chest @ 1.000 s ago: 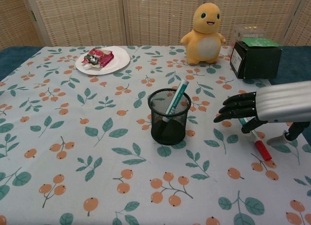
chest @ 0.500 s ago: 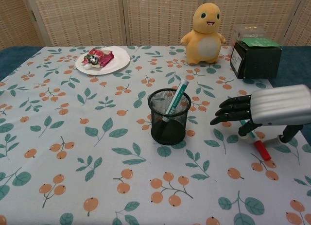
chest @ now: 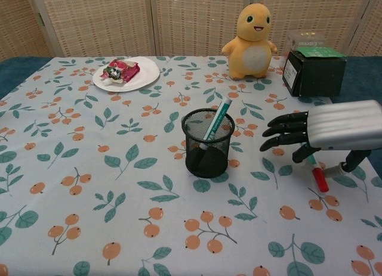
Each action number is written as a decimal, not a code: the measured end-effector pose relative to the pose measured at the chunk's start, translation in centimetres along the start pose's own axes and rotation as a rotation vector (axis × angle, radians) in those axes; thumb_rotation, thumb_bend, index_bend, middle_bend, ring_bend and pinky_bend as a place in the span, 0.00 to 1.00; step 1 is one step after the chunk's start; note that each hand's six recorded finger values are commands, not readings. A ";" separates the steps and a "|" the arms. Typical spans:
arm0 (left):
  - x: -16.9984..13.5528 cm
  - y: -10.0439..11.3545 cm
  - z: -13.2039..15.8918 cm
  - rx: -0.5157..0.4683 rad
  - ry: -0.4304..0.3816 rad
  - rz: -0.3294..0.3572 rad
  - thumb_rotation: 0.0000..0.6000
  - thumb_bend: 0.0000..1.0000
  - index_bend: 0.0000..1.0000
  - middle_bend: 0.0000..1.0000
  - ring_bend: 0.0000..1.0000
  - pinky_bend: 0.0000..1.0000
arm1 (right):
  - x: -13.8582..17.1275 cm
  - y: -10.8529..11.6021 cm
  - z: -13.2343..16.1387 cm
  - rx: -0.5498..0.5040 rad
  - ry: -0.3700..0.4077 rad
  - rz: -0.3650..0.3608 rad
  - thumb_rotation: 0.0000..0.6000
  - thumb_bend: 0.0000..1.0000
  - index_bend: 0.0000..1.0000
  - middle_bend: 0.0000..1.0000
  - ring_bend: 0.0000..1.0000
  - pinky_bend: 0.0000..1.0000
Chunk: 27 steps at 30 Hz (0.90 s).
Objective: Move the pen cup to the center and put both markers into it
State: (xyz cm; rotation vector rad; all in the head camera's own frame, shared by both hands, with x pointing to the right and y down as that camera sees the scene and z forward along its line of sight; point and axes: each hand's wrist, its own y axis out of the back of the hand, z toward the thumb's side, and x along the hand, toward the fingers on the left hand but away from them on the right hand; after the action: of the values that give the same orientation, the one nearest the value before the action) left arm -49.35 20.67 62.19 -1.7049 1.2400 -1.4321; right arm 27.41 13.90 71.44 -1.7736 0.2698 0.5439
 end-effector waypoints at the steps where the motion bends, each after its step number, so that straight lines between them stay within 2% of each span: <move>1: 0.0 0.0 0.0 -0.002 0.000 0.000 1.00 0.05 0.00 0.00 0.00 0.21 | 0.2 0.3 -0.1 -0.001 -0.002 -0.014 1.00 0.29 0.74 0.09 0.00 0.00; 7: 0.0 0.0 0.2 -0.007 -0.005 0.000 1.00 0.05 0.00 0.00 0.00 0.21 | 2.0 3.2 -1.0 -0.057 -0.031 -0.139 1.00 0.28 0.74 0.10 0.00 0.00; 10: 0.0 0.0 0.2 -0.010 -0.005 -0.002 1.00 0.05 0.00 0.00 0.00 0.21 | 2.9 4.6 -1.5 -0.131 -0.058 -0.203 1.00 0.28 0.74 0.10 0.00 0.00; 13: 0.1 0.0 0.1 -0.013 -0.005 -0.004 1.00 0.05 0.00 0.00 0.00 0.21 | 3.6 5.6 -1.8 -0.248 -0.086 -0.260 1.00 0.28 0.74 0.10 0.00 0.00; 16: 0.2 -0.1 0.2 -0.019 -0.006 -0.008 1.00 0.05 0.00 0.00 0.00 0.21 | 3.8 6.4 -1.8 -0.396 -0.112 -0.316 1.00 0.28 0.74 0.10 0.00 0.00; 21: 0.3 -0.1 0.3 -0.035 -0.012 -0.009 1.00 0.05 0.00 0.00 0.00 0.21 | 2.8 7.9 -1.4 -0.720 -0.142 -0.405 1.00 0.27 0.74 0.10 0.00 0.00; 27: 0.3 0.2 0.2 -0.047 -0.015 -0.005 1.00 0.05 0.00 0.00 0.00 0.21 | 0.0 10.2 -1.3 -1.103 -0.180 -0.453 1.00 0.27 0.74 0.10 0.00 0.00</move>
State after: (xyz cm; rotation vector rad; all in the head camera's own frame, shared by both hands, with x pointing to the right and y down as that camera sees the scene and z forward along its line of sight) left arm -49.26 20.30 62.05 -1.7481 1.2714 -1.4008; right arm 23.07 9.93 63.06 -2.6983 -0.6834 0.5488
